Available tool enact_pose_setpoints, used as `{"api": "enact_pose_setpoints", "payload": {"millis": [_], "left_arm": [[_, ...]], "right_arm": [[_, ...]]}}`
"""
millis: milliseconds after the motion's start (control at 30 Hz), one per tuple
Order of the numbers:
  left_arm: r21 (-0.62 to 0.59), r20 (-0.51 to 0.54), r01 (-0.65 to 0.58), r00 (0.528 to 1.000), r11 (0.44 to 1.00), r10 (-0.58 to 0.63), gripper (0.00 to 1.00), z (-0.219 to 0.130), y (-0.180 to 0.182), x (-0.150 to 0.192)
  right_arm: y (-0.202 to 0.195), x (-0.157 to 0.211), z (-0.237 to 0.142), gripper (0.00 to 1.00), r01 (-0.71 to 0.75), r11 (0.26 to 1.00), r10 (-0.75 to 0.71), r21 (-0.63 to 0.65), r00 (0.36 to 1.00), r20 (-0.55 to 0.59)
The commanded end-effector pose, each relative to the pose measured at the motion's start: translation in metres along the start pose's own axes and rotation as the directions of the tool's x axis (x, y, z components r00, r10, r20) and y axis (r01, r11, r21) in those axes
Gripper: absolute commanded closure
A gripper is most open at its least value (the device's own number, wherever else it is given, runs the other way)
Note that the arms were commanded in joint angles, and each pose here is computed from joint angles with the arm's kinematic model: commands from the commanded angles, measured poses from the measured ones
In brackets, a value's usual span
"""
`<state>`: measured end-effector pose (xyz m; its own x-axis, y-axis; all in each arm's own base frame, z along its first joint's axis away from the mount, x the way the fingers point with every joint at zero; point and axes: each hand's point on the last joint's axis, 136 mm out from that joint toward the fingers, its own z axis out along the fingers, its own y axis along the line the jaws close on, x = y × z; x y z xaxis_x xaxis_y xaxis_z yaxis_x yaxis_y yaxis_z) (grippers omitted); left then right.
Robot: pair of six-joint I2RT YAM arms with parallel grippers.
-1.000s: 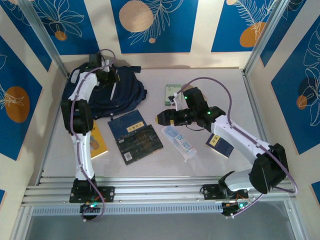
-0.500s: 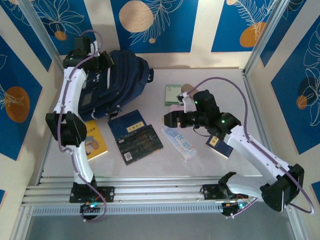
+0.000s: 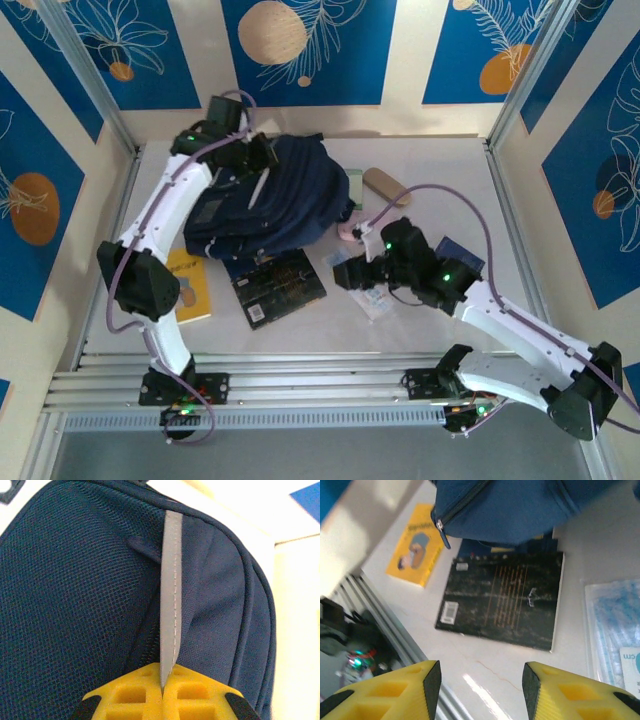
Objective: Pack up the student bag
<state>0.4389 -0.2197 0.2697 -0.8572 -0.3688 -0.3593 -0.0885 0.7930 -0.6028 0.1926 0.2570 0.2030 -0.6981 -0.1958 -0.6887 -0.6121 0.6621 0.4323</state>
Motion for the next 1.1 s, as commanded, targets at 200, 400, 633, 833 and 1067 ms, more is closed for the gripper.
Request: {"api": "enact_pose_setpoints", "payload": {"millis": [200, 400, 633, 833, 1067], "left_arm": [[0.06, -0.064, 0.11, 0.992, 0.992, -0.106, 1.0, 0.07, -0.047, 0.044], [0.152, -0.105, 0.073, 0.993, 0.986, -0.058, 1.0, 0.109, -0.089, 0.063], [0.192, -0.147, -0.044, 0.986, 0.98, 0.073, 0.59, 0.101, -0.1, 0.07], [0.052, -0.059, -0.163, 0.984, 0.985, 0.166, 0.5, 0.037, -0.064, 0.058], [-0.12, 0.052, -0.158, 0.985, 0.98, 0.165, 0.5, -0.025, 0.011, 0.053]], "right_arm": [[-0.018, 0.01, 0.014, 0.5, 0.077, 0.989, -0.087, 0.127, 0.993, 0.077], [-0.043, 0.018, 0.012, 0.49, -0.062, 0.976, 0.038, 0.211, 0.993, 0.116], [-0.049, 0.031, 0.027, 0.53, -0.189, 0.953, 0.179, 0.235, 0.982, 0.062], [-0.048, 0.047, 0.058, 0.54, -0.245, 0.907, 0.286, 0.344, 0.955, -0.074], [-0.041, 0.054, 0.088, 0.48, -0.12, 0.843, 0.232, 0.524, 0.961, -0.153]]}}
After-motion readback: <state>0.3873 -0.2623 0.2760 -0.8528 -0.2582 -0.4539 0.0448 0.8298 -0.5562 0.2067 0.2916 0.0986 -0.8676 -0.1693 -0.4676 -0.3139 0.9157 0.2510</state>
